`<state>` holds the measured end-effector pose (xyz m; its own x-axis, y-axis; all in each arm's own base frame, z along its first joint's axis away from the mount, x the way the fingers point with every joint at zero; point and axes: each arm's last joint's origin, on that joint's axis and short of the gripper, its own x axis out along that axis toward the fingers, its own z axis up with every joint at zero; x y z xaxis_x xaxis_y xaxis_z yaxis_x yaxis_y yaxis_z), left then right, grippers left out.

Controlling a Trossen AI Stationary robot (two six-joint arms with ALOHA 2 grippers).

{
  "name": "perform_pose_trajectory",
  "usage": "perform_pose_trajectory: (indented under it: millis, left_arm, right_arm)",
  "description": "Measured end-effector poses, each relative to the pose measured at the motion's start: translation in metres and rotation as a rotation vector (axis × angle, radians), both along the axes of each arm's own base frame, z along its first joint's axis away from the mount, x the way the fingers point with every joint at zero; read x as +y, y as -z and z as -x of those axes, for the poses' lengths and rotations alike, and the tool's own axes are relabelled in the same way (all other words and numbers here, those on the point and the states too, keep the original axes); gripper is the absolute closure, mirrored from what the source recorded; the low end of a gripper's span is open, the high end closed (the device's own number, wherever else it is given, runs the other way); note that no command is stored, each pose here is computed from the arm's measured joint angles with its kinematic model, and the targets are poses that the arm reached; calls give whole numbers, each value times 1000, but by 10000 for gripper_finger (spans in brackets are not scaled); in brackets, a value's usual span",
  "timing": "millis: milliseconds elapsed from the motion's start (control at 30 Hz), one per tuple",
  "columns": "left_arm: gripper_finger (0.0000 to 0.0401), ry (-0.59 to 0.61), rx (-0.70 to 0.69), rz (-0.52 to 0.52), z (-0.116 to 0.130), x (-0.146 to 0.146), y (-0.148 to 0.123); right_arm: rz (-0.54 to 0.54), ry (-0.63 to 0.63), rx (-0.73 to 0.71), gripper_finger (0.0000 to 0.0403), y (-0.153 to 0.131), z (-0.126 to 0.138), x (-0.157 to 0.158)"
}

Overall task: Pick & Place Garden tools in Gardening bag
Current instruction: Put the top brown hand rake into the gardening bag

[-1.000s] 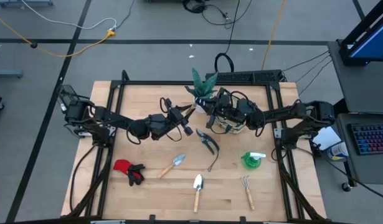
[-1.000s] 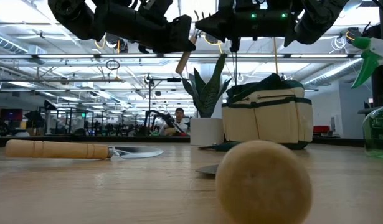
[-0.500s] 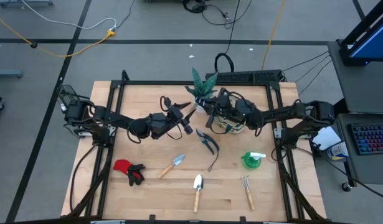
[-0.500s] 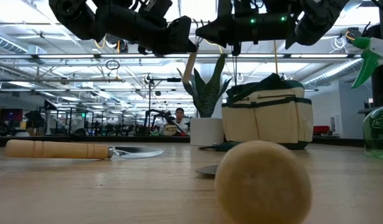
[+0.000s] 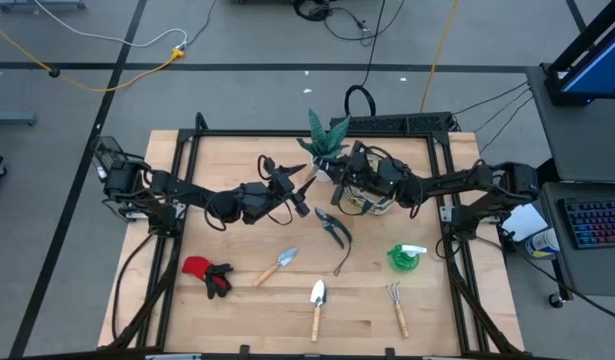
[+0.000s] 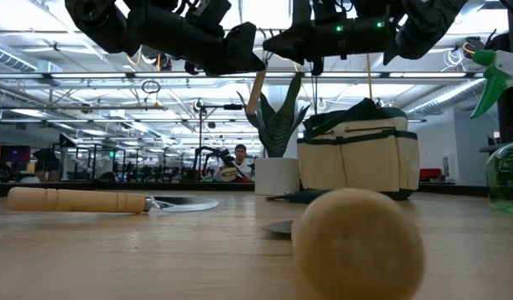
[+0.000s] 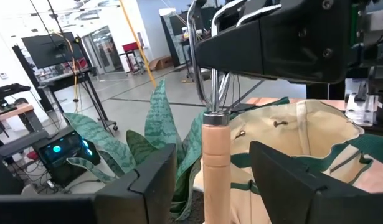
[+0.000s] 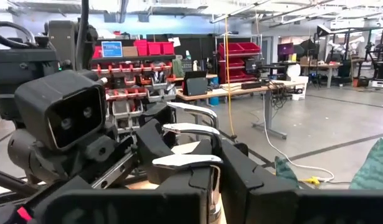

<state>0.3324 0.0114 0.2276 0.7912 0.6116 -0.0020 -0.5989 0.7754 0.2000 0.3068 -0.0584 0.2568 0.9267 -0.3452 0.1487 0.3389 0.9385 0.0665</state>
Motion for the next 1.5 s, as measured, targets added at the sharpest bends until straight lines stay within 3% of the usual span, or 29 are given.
perform_pose_trajectory:
  millis: [767, 1500]
  left_arm:
    - [192, -4, 5, 20, 0, 0, 2]
    - [192, -11, 39, 9, 0, 2, 4]
  right_arm:
    - [-45, 31, 113, 399, -40, 49, 0]
    - [-191, 124, 289, 399, -37, 84, -15]
